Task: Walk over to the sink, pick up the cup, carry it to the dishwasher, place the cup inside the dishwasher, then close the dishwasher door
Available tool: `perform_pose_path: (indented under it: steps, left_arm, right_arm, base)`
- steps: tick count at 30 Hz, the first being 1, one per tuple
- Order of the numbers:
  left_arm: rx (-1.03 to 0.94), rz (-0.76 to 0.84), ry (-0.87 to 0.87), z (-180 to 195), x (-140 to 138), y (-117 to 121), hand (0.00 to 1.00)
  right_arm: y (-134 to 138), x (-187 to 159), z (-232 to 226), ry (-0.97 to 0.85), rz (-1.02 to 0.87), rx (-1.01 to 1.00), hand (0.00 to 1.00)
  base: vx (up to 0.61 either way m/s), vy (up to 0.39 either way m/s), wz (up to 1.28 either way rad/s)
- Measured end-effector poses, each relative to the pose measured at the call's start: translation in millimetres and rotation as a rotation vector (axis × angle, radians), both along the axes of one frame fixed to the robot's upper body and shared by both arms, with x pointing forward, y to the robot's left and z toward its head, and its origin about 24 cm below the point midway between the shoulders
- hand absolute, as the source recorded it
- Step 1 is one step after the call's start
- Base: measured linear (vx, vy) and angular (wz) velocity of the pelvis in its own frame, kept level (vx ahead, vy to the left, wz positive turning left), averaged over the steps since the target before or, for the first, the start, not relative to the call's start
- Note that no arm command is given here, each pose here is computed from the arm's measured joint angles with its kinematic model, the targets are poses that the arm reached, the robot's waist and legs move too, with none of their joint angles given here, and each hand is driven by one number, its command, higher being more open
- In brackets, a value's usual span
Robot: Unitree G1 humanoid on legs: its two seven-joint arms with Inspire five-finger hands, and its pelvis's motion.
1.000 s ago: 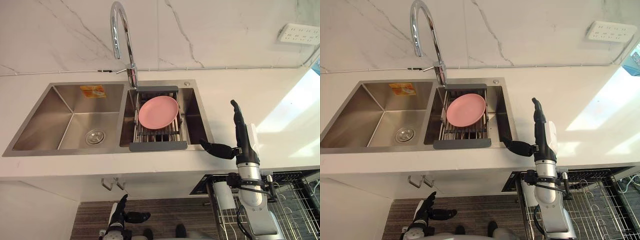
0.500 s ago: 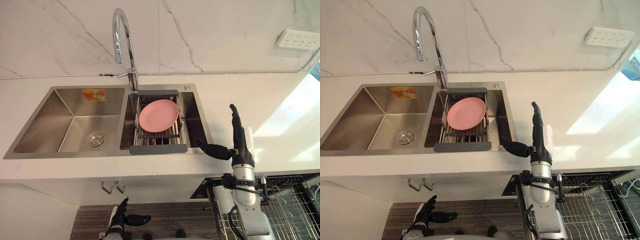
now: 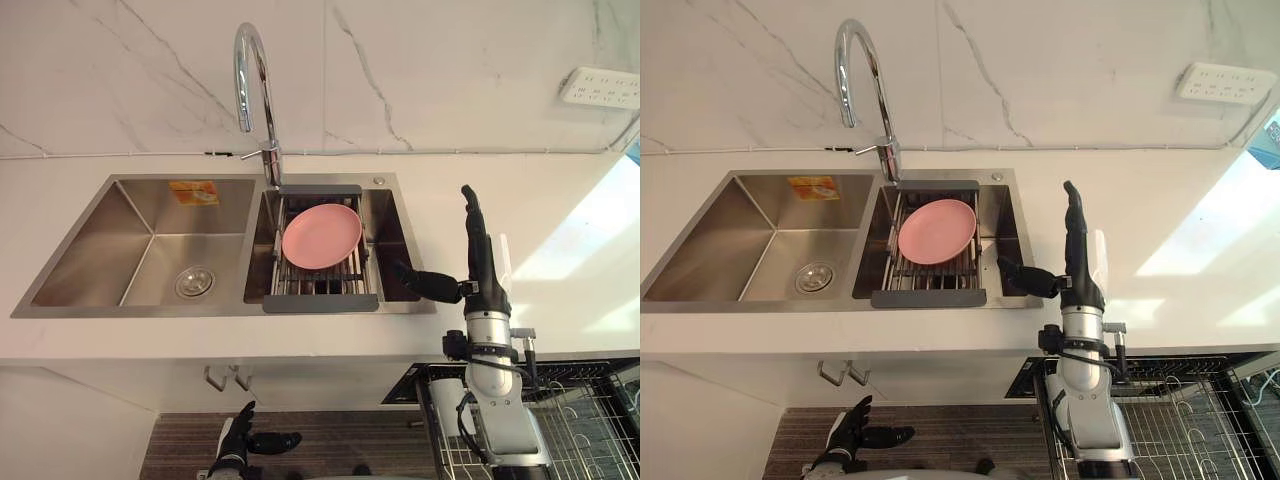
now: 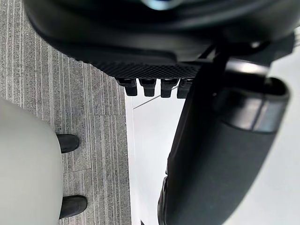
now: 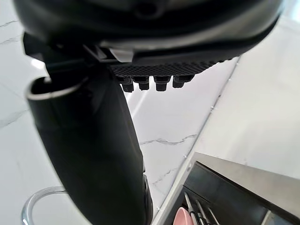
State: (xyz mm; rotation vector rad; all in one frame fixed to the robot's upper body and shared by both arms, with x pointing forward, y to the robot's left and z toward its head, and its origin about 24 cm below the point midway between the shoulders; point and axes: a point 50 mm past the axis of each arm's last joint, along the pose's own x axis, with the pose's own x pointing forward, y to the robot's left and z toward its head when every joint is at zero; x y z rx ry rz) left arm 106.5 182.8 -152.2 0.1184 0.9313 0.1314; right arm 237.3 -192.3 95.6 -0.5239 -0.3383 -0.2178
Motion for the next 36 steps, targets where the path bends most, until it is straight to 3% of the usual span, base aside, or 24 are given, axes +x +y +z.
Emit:
perform_pose_path:
  steps: [8, 22, 36]
  left_arm:
    - [-0.018, 0.010, 0.001, -0.3, -0.9, 0.2, 1.00]
    - [-0.039, -0.007, -0.014, 1.2, 2.0, -1.5, 1.00]
    - [-0.048, -0.015, -0.025, 2.4, 4.4, -2.7, 1.00]
  right_arm:
    - [-1.5, 12.6, 20.9, -0.036, 0.093, -0.137, 1.00]
    - [27.5, 42.9, 27.8, 0.051, 0.400, -0.356, 1.00]
    - [18.4, 60.3, 3.8, 0.230, 0.432, -0.552, 1.00]
  base:
    - [-0.01, -0.003, 0.00]
    - [0.00, -0.002, 0.05]
    - [-0.01, 0.001, 0.01]
